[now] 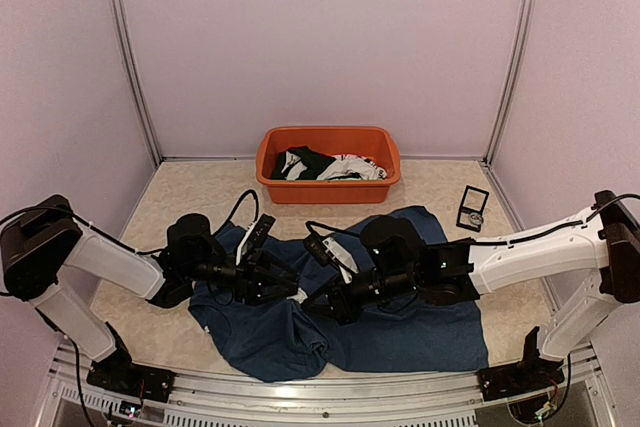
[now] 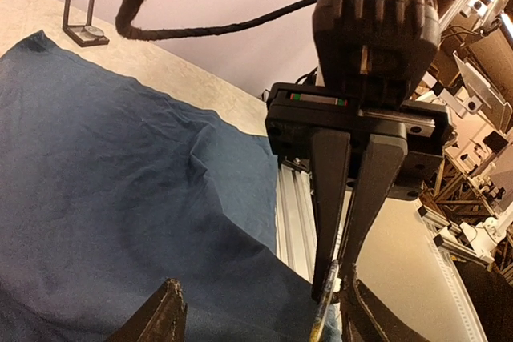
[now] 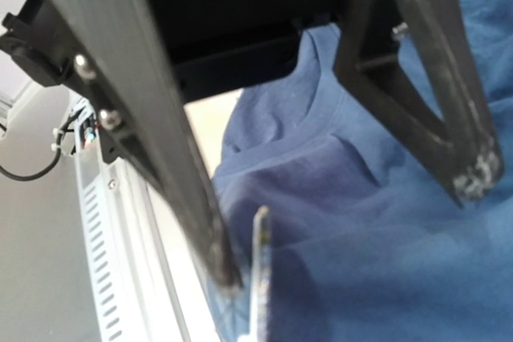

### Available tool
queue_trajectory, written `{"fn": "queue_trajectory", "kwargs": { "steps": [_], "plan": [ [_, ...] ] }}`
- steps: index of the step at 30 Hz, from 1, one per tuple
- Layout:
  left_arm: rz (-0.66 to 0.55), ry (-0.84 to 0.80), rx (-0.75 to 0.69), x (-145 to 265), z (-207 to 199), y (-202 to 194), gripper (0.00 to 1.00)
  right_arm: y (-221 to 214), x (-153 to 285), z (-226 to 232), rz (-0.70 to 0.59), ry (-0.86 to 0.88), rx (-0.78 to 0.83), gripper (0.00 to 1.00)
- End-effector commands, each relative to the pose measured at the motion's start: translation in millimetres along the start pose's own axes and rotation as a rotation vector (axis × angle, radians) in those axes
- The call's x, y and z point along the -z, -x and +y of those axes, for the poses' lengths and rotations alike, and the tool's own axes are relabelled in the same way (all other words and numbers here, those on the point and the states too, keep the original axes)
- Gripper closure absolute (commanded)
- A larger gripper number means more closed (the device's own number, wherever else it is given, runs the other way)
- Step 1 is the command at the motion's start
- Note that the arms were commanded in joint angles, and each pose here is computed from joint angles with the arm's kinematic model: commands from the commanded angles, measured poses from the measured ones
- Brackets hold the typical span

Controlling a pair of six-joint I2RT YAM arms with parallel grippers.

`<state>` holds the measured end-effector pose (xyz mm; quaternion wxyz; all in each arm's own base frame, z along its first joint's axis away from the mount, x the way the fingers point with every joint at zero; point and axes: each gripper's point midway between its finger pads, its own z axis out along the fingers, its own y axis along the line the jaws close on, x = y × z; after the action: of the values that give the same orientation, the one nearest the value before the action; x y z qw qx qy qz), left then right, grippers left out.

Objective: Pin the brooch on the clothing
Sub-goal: Pin the brooch onto the flattened clothing.

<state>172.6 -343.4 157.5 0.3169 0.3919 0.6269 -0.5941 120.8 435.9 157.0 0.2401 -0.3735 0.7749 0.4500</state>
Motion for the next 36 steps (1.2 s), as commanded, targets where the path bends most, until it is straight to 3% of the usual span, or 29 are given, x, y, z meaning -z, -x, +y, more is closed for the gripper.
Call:
{"fn": "queue_trajectory", "kwargs": {
  "steps": [1,13,28,36],
  "plan": [
    [0.025,-0.022,-0.01,4,-5,-5,0.36,25,15,25,-0.089,0.082,0.034,1.0],
    [-0.052,-0.074,-0.009,13,-13,6,0.33,22,14,20,-0.09,0.08,0.016,1.0],
    [-0.04,-0.143,0.032,9,-17,4,0.31,26,13,17,-0.101,0.064,0.01,1.0],
    [-0.024,-0.154,0.056,4,-16,0,0.36,31,15,16,-0.113,0.054,0.012,1.0]
  ]
}}
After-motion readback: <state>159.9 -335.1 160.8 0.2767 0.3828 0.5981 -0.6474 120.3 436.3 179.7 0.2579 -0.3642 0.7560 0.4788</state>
